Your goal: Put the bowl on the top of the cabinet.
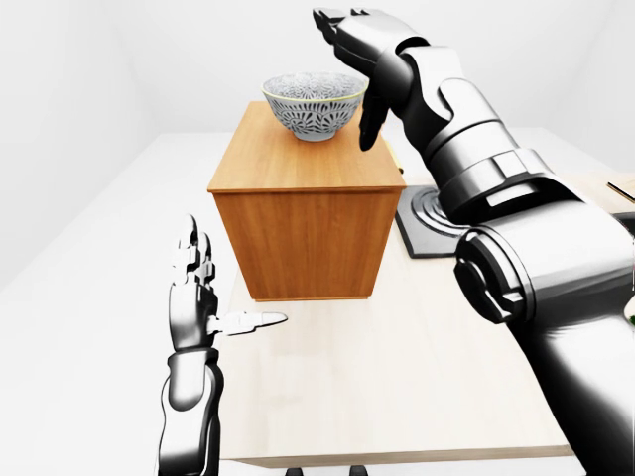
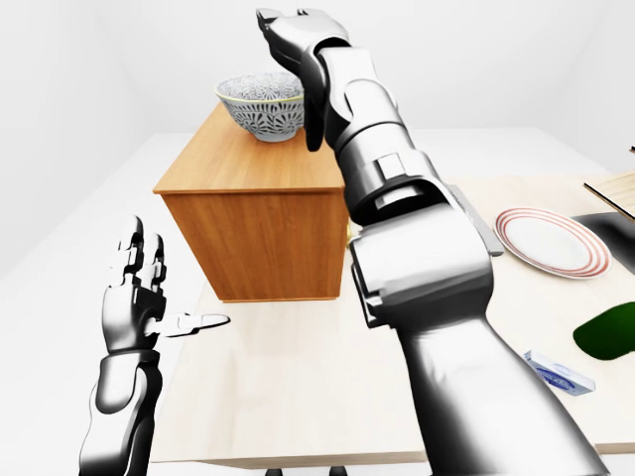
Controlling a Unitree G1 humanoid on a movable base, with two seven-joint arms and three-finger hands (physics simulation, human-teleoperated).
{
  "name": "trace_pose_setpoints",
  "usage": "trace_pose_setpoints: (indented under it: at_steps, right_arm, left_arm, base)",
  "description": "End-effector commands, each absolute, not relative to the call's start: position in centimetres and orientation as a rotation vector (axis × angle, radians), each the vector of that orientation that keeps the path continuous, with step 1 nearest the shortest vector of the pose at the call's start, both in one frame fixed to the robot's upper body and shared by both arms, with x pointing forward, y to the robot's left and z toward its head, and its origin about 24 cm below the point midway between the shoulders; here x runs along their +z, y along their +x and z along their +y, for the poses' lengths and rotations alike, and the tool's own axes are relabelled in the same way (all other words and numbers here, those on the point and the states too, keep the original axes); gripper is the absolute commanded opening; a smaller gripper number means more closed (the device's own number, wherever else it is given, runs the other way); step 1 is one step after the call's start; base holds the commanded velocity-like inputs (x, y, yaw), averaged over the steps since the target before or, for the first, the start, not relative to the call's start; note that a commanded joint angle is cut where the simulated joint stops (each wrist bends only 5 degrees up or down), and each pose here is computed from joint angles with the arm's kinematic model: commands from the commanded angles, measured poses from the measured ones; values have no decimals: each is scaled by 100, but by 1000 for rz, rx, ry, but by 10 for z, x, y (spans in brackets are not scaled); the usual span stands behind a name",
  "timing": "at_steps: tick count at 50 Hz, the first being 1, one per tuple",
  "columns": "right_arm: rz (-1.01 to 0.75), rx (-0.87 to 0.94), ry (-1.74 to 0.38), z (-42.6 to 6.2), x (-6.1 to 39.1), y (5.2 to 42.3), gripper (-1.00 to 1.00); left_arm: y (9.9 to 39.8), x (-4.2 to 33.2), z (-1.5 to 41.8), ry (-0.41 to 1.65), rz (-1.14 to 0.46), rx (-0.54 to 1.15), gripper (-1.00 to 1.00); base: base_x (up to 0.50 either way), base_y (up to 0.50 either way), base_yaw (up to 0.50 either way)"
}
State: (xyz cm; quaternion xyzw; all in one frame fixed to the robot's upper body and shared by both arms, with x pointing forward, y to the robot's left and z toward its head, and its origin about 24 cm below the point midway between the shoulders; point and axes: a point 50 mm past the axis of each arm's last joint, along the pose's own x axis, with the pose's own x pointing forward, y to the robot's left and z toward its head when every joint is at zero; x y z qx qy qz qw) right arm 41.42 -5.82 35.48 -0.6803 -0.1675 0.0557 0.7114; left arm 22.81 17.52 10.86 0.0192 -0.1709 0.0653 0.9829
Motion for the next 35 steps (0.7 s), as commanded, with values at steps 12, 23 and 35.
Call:
trace_pose_setpoints:
  at_steps: [12,23,35]
  right_arm:
    - [-368,-163,-1506,-136,455,382,100]
    - [-354,-312,-1503,-175,495,354,100]
    - [-276,-461,-1509,-225,513,330,100]
  left_arm:
    - [229,106,177,38,-333,137,100]
    - [229,107,176,40,-335,136,100]
    - [227,109,174,41,-347,131,100]
  base:
    - [0,0,0]
    - [0,0,0]
    - [0,0,0]
